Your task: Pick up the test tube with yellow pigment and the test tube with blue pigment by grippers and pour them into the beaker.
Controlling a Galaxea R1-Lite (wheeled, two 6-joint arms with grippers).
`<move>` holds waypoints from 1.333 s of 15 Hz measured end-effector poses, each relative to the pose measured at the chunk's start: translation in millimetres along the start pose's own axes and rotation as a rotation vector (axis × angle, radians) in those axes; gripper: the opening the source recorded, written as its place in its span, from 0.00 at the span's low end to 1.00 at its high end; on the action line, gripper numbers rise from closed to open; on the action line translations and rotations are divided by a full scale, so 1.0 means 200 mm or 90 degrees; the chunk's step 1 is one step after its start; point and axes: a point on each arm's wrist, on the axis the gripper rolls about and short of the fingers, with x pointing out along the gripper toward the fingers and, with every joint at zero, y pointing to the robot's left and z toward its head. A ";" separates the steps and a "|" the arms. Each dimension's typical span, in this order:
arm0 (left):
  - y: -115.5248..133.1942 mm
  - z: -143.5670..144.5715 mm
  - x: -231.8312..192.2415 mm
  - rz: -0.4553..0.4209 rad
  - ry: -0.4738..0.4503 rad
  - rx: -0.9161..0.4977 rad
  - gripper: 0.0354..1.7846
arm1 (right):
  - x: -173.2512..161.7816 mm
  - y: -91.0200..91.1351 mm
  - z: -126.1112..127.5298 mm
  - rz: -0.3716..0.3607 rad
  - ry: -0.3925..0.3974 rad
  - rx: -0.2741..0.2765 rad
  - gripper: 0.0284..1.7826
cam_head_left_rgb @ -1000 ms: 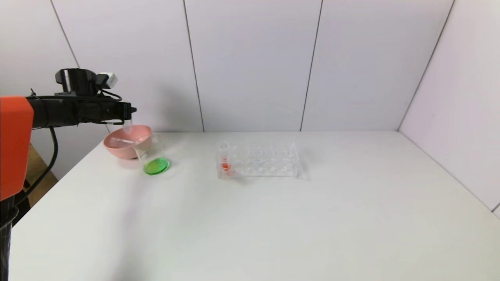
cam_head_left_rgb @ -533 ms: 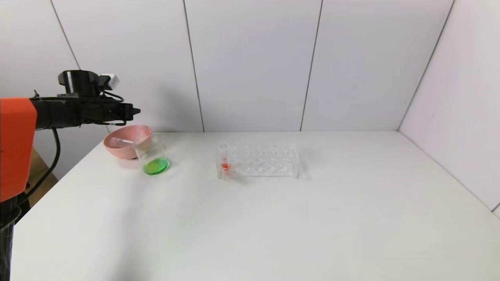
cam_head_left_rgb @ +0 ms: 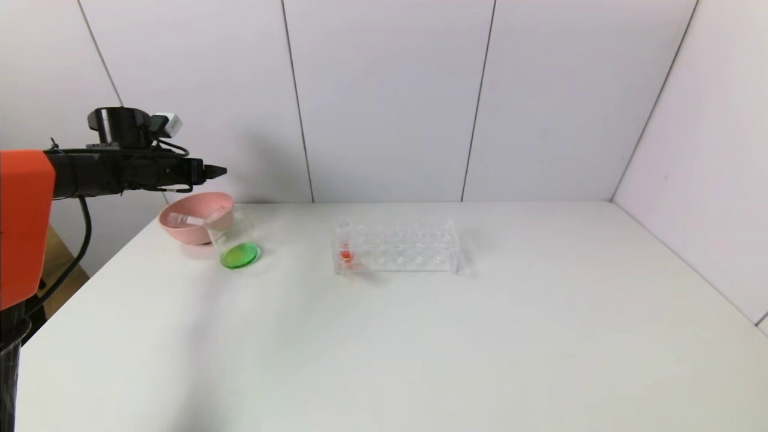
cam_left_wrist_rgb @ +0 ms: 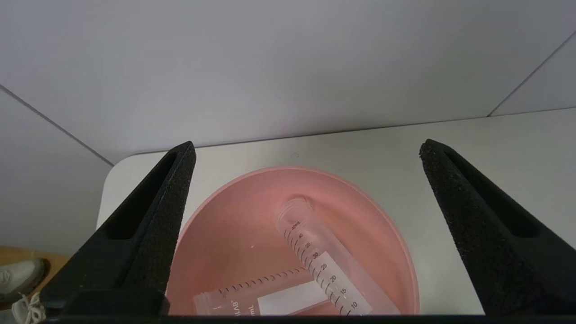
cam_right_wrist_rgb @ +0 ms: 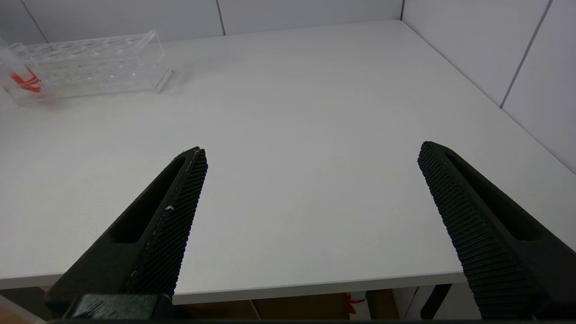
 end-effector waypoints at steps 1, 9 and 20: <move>0.00 0.01 -0.01 0.001 -0.002 0.000 0.99 | 0.00 0.00 0.00 0.000 0.000 0.000 0.96; -0.07 0.34 -0.36 0.005 -0.091 0.035 0.99 | 0.00 0.00 0.00 0.000 0.000 0.000 0.96; -0.50 0.62 -1.85 -0.112 -0.266 0.065 0.99 | 0.00 0.00 0.00 0.000 0.000 0.000 0.96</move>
